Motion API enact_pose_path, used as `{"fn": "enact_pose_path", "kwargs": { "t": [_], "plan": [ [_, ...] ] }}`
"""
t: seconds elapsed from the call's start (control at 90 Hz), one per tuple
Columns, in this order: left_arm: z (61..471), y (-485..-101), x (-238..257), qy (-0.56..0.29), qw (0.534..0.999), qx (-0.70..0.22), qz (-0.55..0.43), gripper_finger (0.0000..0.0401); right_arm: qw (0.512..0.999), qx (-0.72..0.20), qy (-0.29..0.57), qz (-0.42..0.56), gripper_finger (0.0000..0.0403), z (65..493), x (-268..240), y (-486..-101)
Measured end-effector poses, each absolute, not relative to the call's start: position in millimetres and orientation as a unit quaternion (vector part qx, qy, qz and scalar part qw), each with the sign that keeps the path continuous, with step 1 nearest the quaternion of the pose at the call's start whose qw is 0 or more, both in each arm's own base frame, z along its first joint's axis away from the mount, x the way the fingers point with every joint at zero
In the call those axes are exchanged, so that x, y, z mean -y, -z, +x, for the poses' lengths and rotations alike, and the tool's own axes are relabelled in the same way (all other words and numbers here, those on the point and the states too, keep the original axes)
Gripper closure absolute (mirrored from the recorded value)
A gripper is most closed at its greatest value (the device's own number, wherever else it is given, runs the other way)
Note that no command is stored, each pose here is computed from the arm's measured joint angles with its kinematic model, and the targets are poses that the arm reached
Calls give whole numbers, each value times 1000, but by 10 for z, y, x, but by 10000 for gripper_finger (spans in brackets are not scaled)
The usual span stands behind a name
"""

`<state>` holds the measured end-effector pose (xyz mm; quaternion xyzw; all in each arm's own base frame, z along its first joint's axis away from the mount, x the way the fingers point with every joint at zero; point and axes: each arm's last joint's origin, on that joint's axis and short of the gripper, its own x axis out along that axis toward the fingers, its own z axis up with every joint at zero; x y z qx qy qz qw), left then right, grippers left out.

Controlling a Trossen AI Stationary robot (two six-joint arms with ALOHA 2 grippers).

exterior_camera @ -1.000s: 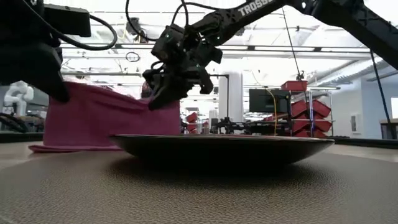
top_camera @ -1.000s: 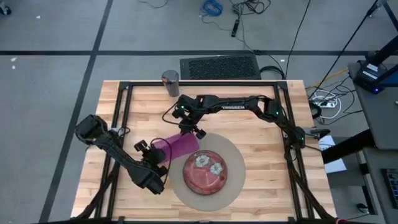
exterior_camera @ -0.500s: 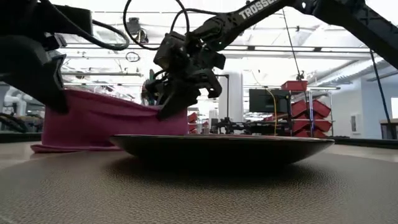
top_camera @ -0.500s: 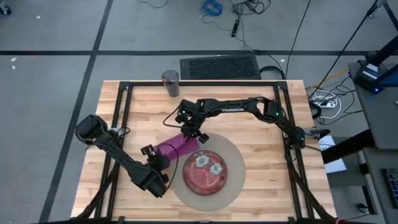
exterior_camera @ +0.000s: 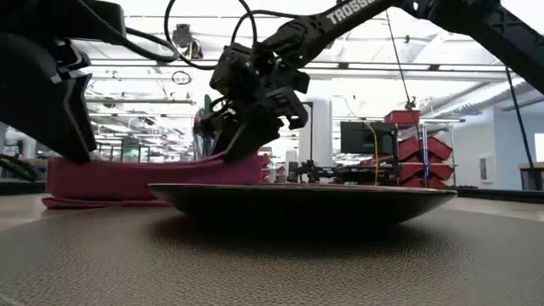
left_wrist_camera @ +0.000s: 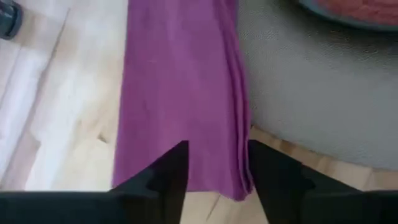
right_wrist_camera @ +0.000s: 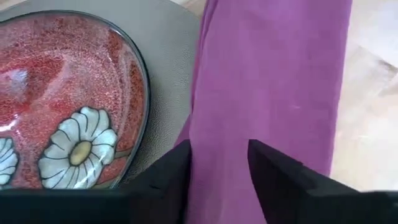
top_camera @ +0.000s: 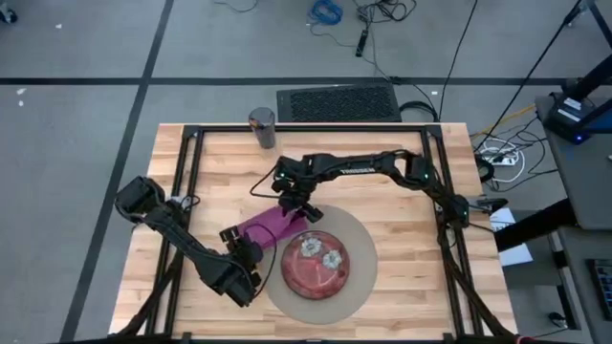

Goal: Set table place
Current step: Move the pink napkin to the middle left of the table

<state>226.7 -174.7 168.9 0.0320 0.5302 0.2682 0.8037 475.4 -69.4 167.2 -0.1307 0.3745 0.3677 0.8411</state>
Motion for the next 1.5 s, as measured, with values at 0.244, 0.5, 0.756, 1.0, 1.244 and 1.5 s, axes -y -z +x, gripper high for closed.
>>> {"fn": "enact_pose_path", "kwargs": {
  "t": [0.244, 0.5, 0.756, 1.0, 1.244, 1.5],
  "plan": [
    [2293, -1684, 1773, -260, 810, -525, 14, 202, 836, -381, -376, -125, 238, 4761, 571, -1667],
    [2290, -1687, 1748, -268, 808, -525, 23, 202, 826, -385, -395, -114, 238, 4754, 433, -1662],
    [2278, -1501, 1487, -292, 772, -564, 25, 213, 852, -390, -328, -121, 251, 4831, 521, -1681],
    [2249, -1313, 1392, -280, 791, -544, -16, 277, 851, -333, -400, -66, 331, 4809, 592, -1718],
    [2202, -1265, 1347, -278, 790, -546, -9, 325, 843, -388, -365, -72, 395, 4743, 668, -1669],
    [2174, -1249, 1391, -269, 779, -564, -52, 344, 839, -430, -326, -64, 401, 4697, 768, -1641]
  ]
}}
